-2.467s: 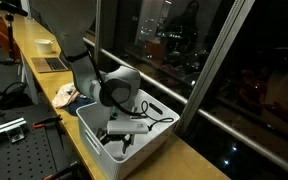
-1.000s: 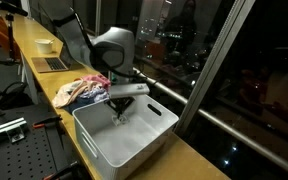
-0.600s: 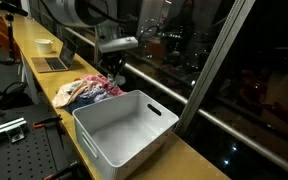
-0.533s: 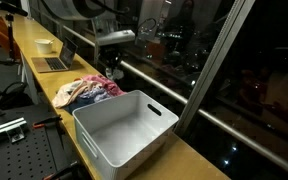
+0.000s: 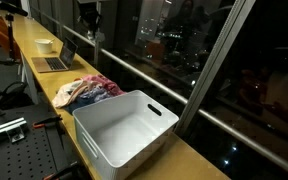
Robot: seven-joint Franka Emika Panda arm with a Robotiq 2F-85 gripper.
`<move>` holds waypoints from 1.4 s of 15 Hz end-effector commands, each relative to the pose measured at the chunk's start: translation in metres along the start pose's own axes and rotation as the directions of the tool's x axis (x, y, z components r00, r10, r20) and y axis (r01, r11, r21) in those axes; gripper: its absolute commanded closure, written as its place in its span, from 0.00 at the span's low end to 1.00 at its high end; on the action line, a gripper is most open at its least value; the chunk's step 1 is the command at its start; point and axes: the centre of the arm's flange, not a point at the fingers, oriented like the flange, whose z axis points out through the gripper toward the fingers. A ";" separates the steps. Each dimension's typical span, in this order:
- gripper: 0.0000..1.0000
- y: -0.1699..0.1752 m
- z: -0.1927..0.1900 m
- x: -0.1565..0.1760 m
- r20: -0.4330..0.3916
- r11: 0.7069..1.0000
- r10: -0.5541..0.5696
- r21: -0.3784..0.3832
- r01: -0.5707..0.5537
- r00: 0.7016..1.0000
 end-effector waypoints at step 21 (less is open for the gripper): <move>0.00 0.015 0.181 0.017 0.007 0.951 0.022 0.309 -0.023 1.000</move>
